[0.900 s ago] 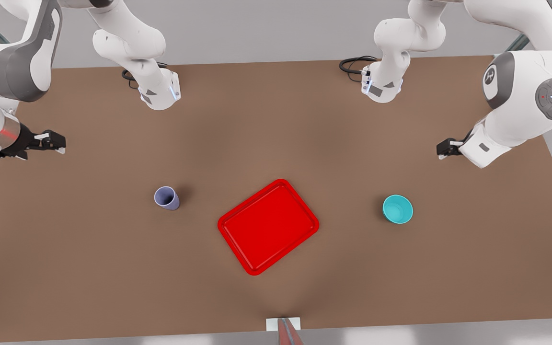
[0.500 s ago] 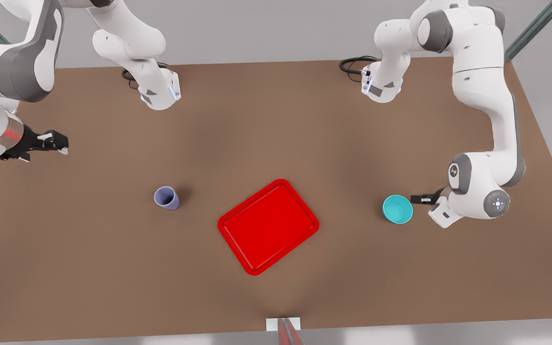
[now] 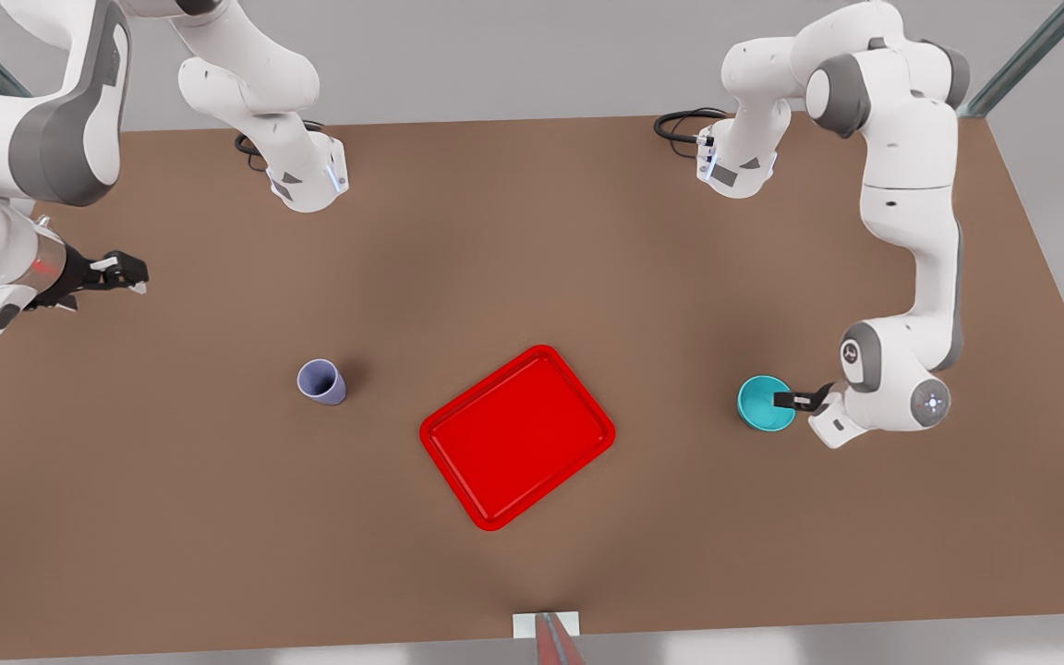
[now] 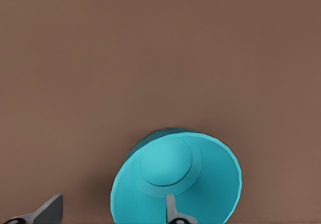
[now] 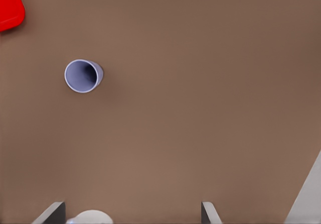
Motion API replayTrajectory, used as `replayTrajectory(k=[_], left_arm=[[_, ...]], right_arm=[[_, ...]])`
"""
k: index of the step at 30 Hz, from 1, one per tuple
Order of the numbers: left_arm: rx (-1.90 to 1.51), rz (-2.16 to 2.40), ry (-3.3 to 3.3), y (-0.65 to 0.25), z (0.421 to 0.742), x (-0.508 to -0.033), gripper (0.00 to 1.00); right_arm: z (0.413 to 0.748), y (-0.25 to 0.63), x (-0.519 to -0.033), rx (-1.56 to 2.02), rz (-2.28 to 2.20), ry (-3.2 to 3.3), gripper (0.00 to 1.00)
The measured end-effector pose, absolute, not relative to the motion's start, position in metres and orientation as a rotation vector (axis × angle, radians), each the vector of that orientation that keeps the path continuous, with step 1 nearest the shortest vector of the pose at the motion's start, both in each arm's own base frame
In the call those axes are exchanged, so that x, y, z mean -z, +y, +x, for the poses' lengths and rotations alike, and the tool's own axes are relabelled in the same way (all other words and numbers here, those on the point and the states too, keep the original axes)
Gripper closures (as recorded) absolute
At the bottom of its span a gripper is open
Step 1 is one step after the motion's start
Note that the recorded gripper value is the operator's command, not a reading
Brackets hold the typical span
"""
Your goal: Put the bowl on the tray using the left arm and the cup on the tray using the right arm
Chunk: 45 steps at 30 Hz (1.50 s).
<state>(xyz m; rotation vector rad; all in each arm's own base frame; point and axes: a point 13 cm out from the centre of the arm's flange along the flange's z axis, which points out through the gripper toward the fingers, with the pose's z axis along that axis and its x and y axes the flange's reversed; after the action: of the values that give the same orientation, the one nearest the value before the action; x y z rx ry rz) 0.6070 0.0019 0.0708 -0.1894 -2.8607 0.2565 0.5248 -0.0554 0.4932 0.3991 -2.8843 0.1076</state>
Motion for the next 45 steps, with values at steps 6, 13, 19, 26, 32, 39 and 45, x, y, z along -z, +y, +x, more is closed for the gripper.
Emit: replayTrajectory(k=[6, 13, 19, 26, 32, 39, 45], left_arm=[[-0.275, -0.244, -2.851, -0.001, 0.604, -0.057, 0.57], [-0.303, -0.294, -2.844, -0.022, 0.604, -0.059, 0.79], [-0.298, -0.397, -2.935, -0.086, 0.636, -0.146, 0.79], [-0.336, -0.506, -2.959, -0.351, 0.647, -0.150, 0.79], [-0.410, -0.196, -3.025, -0.419, 0.664, -0.121, 0.79], [-0.387, 0.071, -2.925, -0.438, 0.633, -0.112, 0.00], [-0.441, 0.385, -2.951, -0.298, 0.695, -0.307, 0.00]], right_arm=[[0.522, -0.054, -0.491, -0.106, 0.406, -2.867, 0.00], [0.521, -0.052, -0.489, -0.107, 0.415, -2.855, 0.00], [0.521, -0.050, -0.488, -0.108, 0.425, -2.851, 0.00], [0.521, -0.052, -0.480, -0.102, 0.422, -2.833, 0.00], [0.526, -0.043, -0.413, -0.078, 0.406, -2.714, 0.00], [0.487, -0.019, -0.261, -0.094, 0.325, -2.562, 0.00], [0.531, 0.013, -0.195, -0.096, 0.244, -2.700, 0.00]])
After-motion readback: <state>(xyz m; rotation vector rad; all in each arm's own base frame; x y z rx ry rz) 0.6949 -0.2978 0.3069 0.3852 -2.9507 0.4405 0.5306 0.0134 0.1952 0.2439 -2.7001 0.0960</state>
